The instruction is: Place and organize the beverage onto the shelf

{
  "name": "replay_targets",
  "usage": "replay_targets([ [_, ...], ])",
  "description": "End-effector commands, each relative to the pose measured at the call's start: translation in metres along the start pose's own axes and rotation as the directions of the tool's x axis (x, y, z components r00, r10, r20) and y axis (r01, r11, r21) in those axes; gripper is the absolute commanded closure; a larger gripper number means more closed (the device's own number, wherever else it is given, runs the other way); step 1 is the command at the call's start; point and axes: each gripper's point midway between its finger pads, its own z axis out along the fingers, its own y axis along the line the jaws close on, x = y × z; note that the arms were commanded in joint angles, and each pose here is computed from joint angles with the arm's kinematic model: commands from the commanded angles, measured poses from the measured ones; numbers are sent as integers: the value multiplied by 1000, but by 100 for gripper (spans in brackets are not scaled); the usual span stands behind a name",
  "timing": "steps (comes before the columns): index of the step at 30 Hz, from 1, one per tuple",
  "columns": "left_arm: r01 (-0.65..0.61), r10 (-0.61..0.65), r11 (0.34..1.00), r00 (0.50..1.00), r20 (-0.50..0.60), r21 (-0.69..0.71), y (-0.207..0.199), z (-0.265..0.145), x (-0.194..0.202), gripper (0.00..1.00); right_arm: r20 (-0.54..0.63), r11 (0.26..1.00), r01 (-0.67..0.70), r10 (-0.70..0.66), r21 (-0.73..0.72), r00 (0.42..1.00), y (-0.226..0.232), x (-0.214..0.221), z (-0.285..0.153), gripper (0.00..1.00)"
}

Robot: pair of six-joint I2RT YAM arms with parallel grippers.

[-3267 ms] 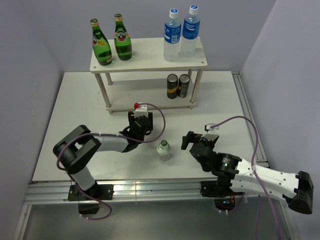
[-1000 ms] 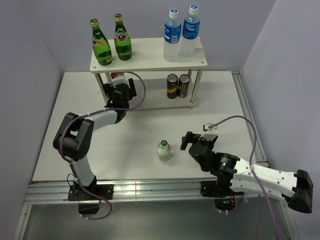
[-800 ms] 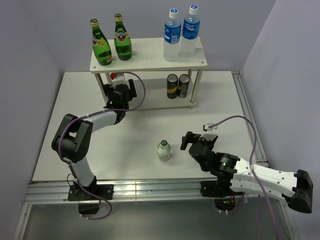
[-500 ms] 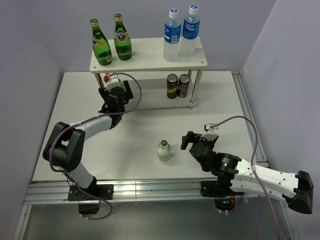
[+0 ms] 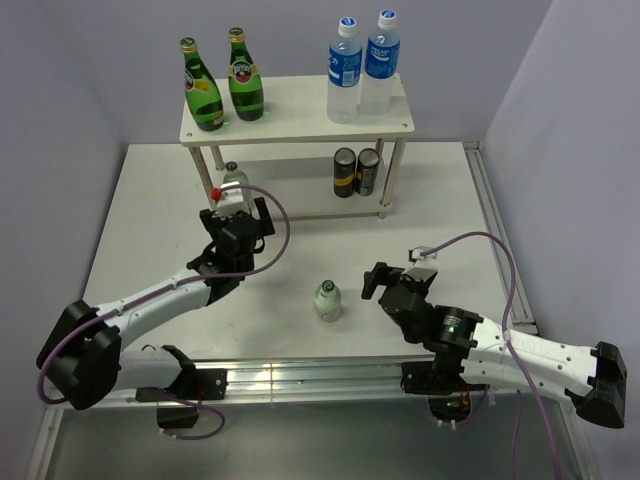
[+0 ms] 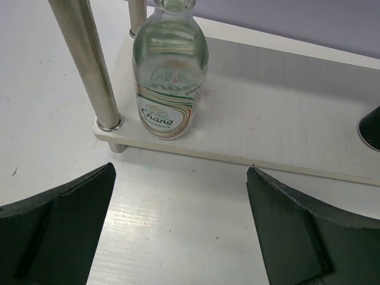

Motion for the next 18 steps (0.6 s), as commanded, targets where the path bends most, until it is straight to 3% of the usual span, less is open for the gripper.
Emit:
replay_targets([
  [1, 21, -21, 998, 1000, 8, -62, 16, -10, -5, 1, 29, 1000, -29, 29, -6, 999, 5, -9, 0, 0],
  [8, 87, -84, 996, 991, -109, 25, -1, -46, 27, 1, 31, 999, -33, 33, -8, 999, 4, -9, 0, 0],
  [15, 62, 11, 960, 966, -260, 272, -34, -128, 85, 1, 22, 1000, -14, 14, 7, 1000, 5, -6, 2, 0],
  [18, 74, 6, 957, 962, -272, 281, -29, -153, 100, 1, 25, 1000, -17, 17, 11, 1000, 5, -7, 2, 0],
])
